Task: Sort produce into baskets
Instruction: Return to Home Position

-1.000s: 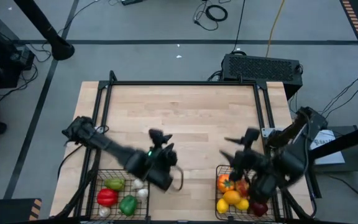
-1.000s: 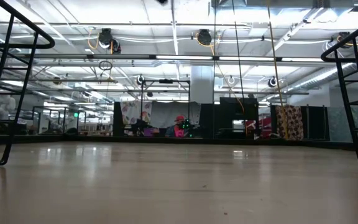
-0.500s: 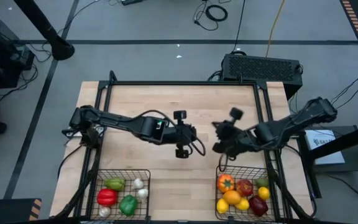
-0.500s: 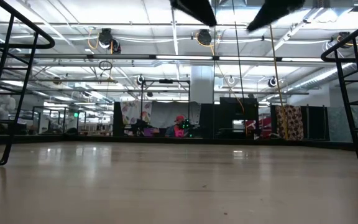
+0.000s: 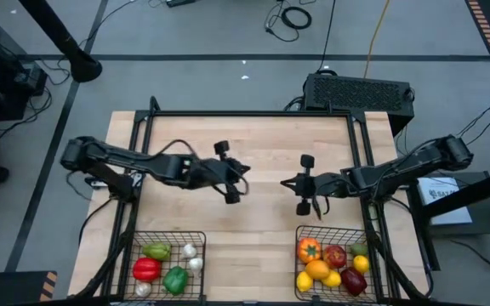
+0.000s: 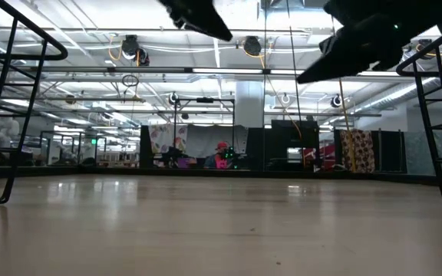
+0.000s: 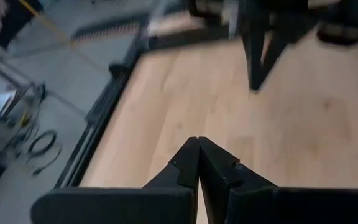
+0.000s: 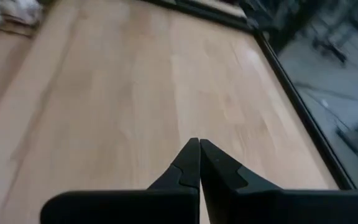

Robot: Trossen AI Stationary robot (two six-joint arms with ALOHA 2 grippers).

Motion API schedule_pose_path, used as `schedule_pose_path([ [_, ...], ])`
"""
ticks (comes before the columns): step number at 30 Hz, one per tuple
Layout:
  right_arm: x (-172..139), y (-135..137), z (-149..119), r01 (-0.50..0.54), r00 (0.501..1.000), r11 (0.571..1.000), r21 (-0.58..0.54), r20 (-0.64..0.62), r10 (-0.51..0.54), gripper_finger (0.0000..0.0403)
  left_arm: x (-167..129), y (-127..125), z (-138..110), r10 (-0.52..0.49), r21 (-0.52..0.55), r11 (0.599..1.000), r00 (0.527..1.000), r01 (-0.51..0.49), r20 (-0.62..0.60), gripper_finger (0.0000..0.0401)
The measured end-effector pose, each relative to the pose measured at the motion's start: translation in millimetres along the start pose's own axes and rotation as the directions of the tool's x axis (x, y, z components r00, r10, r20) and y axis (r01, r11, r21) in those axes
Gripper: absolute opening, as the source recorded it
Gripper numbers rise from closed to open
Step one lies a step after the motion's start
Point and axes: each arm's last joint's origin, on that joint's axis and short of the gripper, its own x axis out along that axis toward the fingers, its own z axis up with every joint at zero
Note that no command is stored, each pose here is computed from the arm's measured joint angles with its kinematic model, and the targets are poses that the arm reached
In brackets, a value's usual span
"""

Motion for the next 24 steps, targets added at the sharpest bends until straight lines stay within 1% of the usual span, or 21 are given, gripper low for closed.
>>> schedule_pose_path([
  [2, -3, -3, -3, -0.034, 0.998, 0.999, -0.019, 0.047, 0.034, 0.0000, -7, 4, -12, -0.009, -0.022, 1.000, 0.997, 0.011, 0.073, 0.0011],
  [6, -2, -9, -8, -0.100, 0.978, 0.995, 0.021, 0.187, 0.095, 0.0000, -20, 10, -38, 0.000, -0.043, 0.999, 0.994, 0.005, 0.107, 0.0010],
  [9, 2, -17, -15, -0.144, 0.945, 0.988, 0.050, 0.303, 0.122, 0.0000, -33, 15, -58, 0.008, -0.066, 0.998, 0.992, 0.001, 0.128, 0.0010],
  [14, 7, -33, -36, -0.191, 0.908, 0.979, 0.069, 0.391, 0.150, 0.0000, -54, 23, -83, 0.027, -0.120, 0.993, 0.974, 0.000, 0.227, 0.0010],
  [17, 6, -37, -45, -0.224, 0.895, 0.971, 0.086, 0.413, 0.170, 0.0000, -62, 24, -99, 0.038, -0.141, 0.990, 0.964, 0.000, 0.264, 0.0010],
  [20, 6, -36, -52, -0.239, 0.900, 0.965, 0.112, 0.398, 0.176, 0.0000, -70, 26, -112, 0.047, -0.162, 0.987, 0.950, 0.004, 0.309, 0.0010],
  [24, 4, -32, -70, -0.250, 0.915, 0.958, 0.139, 0.359, 0.186, 0.0000, -79, 28, -131, 0.047, -0.173, 0.985, 0.943, 0.011, 0.330, 0.0010],
])
